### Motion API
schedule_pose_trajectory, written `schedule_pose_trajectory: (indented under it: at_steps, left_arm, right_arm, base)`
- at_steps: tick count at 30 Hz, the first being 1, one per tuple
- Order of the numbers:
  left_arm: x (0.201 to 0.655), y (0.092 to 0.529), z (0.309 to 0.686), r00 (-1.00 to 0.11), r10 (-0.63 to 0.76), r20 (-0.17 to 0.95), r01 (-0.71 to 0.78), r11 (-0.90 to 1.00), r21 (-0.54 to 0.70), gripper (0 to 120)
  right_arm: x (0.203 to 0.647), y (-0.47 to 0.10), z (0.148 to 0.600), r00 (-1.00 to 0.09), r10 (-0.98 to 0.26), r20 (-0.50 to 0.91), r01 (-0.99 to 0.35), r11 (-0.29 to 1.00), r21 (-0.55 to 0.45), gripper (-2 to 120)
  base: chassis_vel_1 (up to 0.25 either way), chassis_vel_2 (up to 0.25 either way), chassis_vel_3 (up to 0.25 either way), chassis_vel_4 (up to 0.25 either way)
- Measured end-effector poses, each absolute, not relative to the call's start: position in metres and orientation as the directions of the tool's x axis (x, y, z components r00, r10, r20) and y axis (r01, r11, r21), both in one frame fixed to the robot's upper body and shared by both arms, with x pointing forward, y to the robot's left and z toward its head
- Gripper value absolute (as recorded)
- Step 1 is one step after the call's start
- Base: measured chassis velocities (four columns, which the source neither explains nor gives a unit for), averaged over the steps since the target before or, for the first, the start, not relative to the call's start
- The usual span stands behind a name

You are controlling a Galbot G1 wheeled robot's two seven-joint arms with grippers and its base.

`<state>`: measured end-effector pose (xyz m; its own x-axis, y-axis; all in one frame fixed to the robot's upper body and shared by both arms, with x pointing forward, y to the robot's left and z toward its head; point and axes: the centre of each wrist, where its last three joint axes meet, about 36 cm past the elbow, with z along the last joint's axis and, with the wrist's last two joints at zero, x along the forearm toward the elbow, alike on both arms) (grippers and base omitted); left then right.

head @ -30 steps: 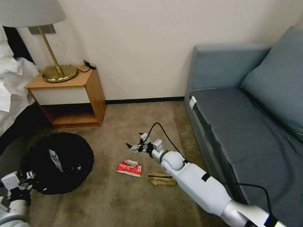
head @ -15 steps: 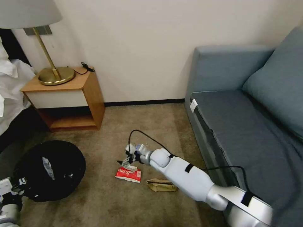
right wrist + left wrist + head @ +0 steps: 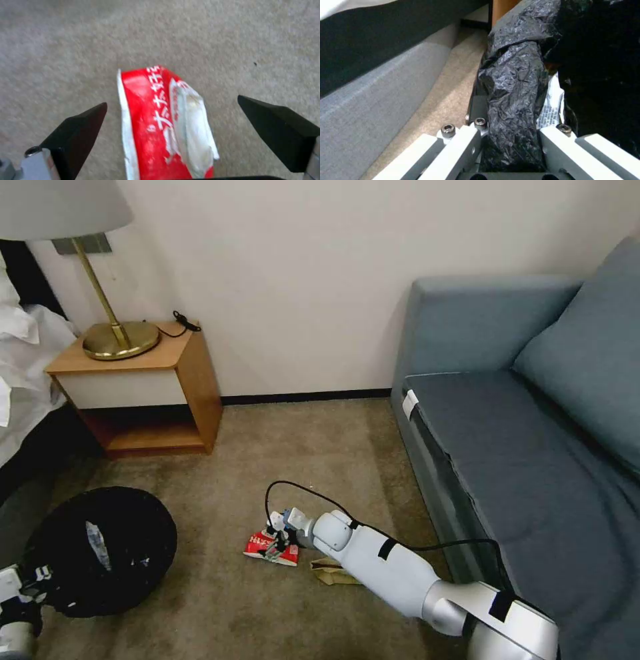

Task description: Pick up the trash bin, then pick up the garbage on the floor and place it into the trash bin.

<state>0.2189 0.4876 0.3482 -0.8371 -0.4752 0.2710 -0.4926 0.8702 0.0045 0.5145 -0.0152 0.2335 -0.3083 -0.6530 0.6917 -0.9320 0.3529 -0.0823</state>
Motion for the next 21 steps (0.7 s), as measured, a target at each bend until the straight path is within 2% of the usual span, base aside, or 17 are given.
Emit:
schedule_pose_trajectory:
  at_steps: [10,15,17,19,21]
  left_arm:
    - [0.221,0.478,0.352,-0.848,-0.461,0.26,-0.479,0.878,-0.007,3]
    - [0.22,0.476,0.354,-0.85,-0.457,0.26,-0.476,0.88,-0.009,3]
    - [0.219,0.476,0.354,-0.85,-0.458,0.261,-0.476,0.879,-0.007,3]
    - [0.217,0.477,0.354,-0.848,-0.46,0.262,-0.477,0.879,-0.004,3]
    - [0.217,0.477,0.354,-0.848,-0.46,0.263,-0.478,0.878,-0.003,3]
  right_arm:
    - [0.515,-0.015,0.214,-0.292,-0.627,0.722,-0.942,0.32,-0.103,100]
    - [0.518,-0.015,0.202,-0.293,-0.612,0.734,-0.943,0.311,-0.117,88]
    - [0.519,-0.017,0.199,-0.291,-0.61,0.737,-0.944,0.31,-0.117,82]
    - [0.521,-0.02,0.195,-0.287,-0.607,0.741,-0.945,0.305,-0.116,70]
    - [0.522,-0.021,0.194,-0.287,-0.606,0.742,-0.945,0.306,-0.116,67]
  base:
    - [0.0,0.0,0.0,0.0]
    - [0.0,0.0,0.0,0.0]
    - [0.0,0.0,0.0,0.0]
    - [0.0,0.0,0.0,0.0]
    - [0.0,0.0,0.0,0.0]
